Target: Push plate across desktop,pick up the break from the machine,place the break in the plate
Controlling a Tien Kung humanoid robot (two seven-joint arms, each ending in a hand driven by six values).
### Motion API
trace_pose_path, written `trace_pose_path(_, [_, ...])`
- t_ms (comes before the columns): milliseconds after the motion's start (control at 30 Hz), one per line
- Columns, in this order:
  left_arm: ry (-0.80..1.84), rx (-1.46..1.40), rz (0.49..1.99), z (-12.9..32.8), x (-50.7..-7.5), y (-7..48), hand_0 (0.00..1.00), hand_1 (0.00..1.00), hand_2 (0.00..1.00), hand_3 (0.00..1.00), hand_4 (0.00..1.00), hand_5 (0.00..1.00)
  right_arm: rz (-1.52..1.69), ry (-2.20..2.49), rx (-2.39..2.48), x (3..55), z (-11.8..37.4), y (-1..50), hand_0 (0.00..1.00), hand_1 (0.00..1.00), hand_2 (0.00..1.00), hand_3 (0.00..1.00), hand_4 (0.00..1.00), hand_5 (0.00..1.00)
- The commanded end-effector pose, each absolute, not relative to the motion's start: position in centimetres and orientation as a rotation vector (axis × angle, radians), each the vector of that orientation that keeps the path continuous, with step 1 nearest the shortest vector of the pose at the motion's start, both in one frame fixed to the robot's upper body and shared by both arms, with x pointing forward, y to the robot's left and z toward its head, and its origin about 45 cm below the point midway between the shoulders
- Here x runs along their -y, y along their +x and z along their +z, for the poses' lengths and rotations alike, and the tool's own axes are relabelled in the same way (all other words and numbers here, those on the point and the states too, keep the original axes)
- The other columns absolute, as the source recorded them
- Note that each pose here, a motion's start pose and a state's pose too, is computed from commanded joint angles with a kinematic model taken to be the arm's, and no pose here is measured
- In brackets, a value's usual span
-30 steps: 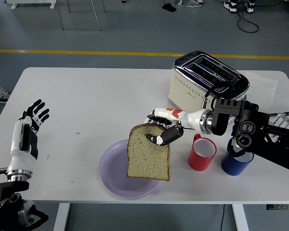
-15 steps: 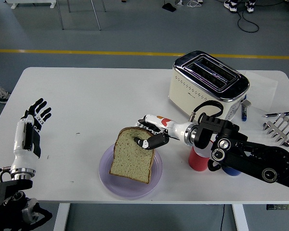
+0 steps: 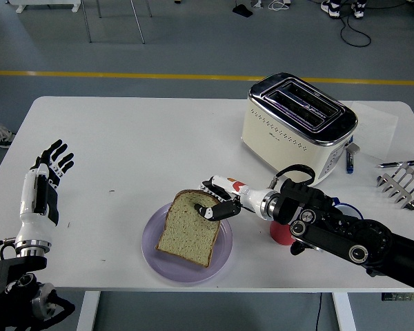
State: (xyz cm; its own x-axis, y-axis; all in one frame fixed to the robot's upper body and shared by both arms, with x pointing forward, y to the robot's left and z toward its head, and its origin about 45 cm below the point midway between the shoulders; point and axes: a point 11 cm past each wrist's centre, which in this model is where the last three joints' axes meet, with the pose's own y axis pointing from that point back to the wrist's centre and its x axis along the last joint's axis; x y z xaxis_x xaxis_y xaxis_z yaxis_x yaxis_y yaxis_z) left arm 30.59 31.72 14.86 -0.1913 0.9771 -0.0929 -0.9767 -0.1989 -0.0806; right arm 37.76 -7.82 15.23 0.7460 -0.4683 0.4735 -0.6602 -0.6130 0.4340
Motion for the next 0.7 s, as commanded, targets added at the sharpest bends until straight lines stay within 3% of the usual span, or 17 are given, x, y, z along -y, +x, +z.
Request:
trace_pose_path(67, [-0.14, 0.004, 1.766, 14.9, -31.8, 30.6, 0.8, 0.814, 0.874, 0.821, 0.521, 0.997, 0.463, 2.338, 0.811, 7.9, 14.8, 37.8, 0.388, 0.465, 0.501, 0.499, 0.274, 0.134])
trace_pose_path(100, [-0.14, 0.004, 1.766, 14.9, -31.8, 30.6, 0.8, 0.814, 0.874, 0.821, 0.521, 0.998, 0.484, 2.333, 0.792, 7.9, 14.6, 37.8, 0.531, 0.602, 0.602, 0.558, 0.394, 0.259])
trace_pose_path(267, [-0.14, 0.005, 1.766, 14.9, -31.8, 30.6, 0.8, 0.814, 0.874, 0.821, 0.521, 0.998, 0.595, 2.3, 0.732, 7.9, 13.7, 37.9, 0.531, 0.602, 0.602, 0.558, 0.394, 0.259])
trace_pose_path(300, [-0.139, 0.005, 1.767, 14.9, -31.8, 30.6, 0.799, 0.814, 0.873, 0.82, 0.52, 0.998, 0.609, 2.294, 0.722, 7.9, 13.5, 37.9, 0.736, 0.743, 0.795, 0.69, 0.456, 0.255])
trace_pose_path(467, [-0.142, 0.002, 1.77, 14.9, -31.8, 30.5, 0.799, 0.814, 0.873, 0.82, 0.52, 0.998, 0.682, 2.267, 0.735, 7.8, 13.1, 38.2, 0.736, 0.743, 0.795, 0.69, 0.456, 0.255])
trace_pose_path(500, [-0.141, 0.001, 1.771, 14.8, -31.8, 30.5, 0.799, 0.814, 0.874, 0.82, 0.519, 0.998, 0.69, 2.264, 0.743, 7.8, 13.0, 38.4, 0.797, 0.791, 0.886, 0.776, 0.496, 0.264])
trace_pose_path(667, [-0.14, 0.0, 1.776, 14.8, -32.0, 30.4, 0.799, 0.814, 0.874, 0.82, 0.519, 0.998, 0.768, 2.232, 0.763, 7.9, 12.9, 38.8, 0.797, 0.791, 0.886, 0.776, 0.496, 0.264])
trace_pose_path(700, [-0.14, 0.0, 1.776, 14.8, -32.0, 30.4, 0.799, 0.814, 0.875, 0.819, 0.521, 0.998, 0.772, 2.23, 0.764, 8.0, 12.9, 38.9, 0.858, 0.834, 0.932, 0.874, 0.551, 0.253])
